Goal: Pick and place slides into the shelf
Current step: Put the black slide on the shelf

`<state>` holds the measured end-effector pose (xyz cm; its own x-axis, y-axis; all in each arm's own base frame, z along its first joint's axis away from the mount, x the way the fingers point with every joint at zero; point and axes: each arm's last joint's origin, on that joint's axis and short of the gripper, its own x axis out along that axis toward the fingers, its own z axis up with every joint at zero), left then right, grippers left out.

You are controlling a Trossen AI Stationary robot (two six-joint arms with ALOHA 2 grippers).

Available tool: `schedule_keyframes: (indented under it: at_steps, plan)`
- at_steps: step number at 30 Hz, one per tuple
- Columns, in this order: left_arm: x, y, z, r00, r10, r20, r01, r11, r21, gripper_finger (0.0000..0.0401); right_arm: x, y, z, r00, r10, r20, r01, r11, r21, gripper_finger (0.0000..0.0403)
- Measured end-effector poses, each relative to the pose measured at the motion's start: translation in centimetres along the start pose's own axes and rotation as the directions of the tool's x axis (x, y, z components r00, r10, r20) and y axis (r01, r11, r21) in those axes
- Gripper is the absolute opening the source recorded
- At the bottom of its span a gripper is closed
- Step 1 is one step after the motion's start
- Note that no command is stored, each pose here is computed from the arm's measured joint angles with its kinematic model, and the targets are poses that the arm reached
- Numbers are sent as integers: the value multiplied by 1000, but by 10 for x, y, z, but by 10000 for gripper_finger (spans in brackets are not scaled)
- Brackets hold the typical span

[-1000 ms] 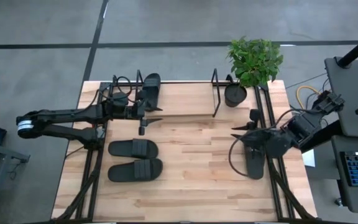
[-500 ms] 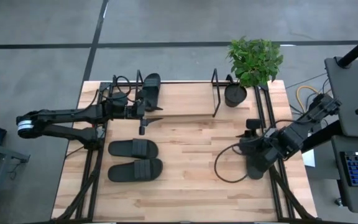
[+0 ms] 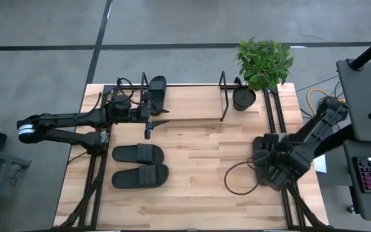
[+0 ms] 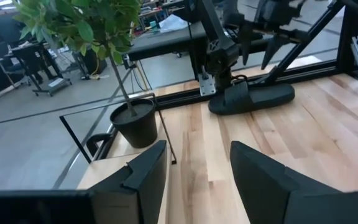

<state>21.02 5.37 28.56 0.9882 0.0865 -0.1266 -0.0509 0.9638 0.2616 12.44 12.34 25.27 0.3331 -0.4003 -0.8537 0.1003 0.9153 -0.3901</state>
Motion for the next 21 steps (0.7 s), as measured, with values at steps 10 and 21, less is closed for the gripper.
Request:
schedule_keyframes:
  at_steps: [10, 21]
  plan:
    - [0, 0, 0, 1000, 0, 3, 0, 1000, 1, 163, 23, 20, -34, 1000, 9, 22, -9, 1000, 4, 183]
    - [0, 0, -1, 1000, -1, -2, 1, 1000, -1, 163, 49, 22, -55, 994, 9, -113, -1, 998, 66, 182]
